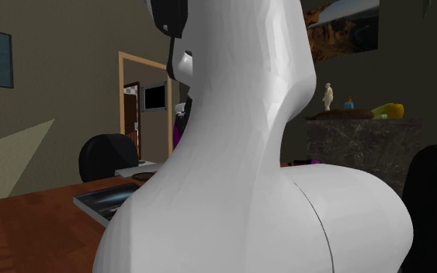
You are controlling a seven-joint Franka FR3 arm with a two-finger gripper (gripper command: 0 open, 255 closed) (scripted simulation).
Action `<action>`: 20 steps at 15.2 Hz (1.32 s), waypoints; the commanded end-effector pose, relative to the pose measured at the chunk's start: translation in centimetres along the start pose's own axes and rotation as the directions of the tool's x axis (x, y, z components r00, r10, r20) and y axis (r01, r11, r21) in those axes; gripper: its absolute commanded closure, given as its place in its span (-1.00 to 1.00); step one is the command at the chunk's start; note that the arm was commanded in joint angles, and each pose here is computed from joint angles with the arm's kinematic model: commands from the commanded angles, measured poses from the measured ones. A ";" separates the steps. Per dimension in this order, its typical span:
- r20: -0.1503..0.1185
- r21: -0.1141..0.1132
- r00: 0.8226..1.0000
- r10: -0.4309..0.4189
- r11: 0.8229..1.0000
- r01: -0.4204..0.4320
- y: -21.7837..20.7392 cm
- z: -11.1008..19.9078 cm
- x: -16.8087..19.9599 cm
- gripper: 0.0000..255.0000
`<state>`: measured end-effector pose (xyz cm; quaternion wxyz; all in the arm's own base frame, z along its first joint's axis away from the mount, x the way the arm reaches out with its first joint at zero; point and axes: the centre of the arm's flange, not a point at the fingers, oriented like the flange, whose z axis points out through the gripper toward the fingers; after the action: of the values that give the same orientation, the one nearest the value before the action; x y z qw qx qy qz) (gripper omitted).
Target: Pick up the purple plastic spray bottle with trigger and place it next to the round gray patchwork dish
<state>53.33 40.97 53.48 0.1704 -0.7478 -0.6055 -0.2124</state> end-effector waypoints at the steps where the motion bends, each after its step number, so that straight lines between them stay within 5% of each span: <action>1: -0.001 -0.001 1.000 0.000 1.000 0.000 -0.1 0.9 -0.6 1.00; 20: -0.001 -0.001 1.000 0.000 1.000 0.000 -0.1 8.4 -5.3 1.00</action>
<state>53.24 40.90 43.64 0.1704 -0.7478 -0.6055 -0.2124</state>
